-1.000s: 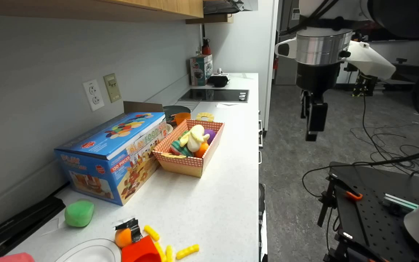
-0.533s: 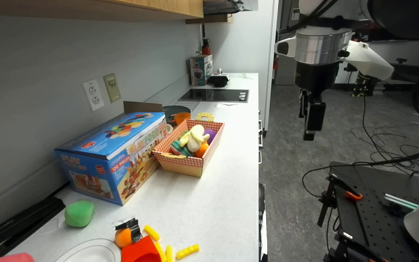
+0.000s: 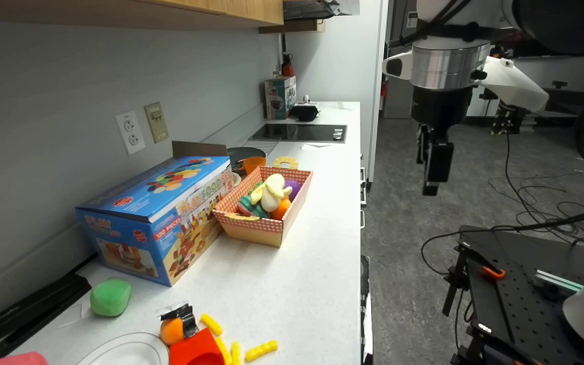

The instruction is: Open the upper cabinet door on the right

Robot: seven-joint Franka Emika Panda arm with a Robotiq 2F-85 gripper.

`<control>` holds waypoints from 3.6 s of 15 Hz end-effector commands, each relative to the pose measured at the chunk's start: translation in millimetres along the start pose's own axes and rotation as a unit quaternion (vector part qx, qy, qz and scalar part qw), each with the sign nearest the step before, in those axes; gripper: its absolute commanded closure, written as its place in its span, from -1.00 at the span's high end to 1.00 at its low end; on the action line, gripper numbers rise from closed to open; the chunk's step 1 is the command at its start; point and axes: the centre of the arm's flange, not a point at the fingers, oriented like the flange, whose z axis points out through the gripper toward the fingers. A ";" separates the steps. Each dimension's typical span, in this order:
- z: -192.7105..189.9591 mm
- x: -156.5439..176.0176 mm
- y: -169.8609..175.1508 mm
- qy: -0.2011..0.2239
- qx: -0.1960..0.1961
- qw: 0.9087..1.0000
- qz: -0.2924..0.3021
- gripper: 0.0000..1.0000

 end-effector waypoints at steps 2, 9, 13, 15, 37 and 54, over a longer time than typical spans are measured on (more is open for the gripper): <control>0.8 1.9 3.8 0.015 -0.040 0.999 0.006 1.00; -50.4 -5.5 35.2 -0.021 -0.041 0.998 -0.039 1.00; -57.5 -3.0 44.3 -0.037 -0.014 0.999 -0.035 1.00; -50.2 -5.2 42.5 -0.030 -0.029 0.999 -0.027 1.00; -124.2 -29.9 36.0 0.071 -0.057 0.996 -0.021 1.00; -123.5 -16.7 34.8 0.161 -0.069 0.984 0.000 1.00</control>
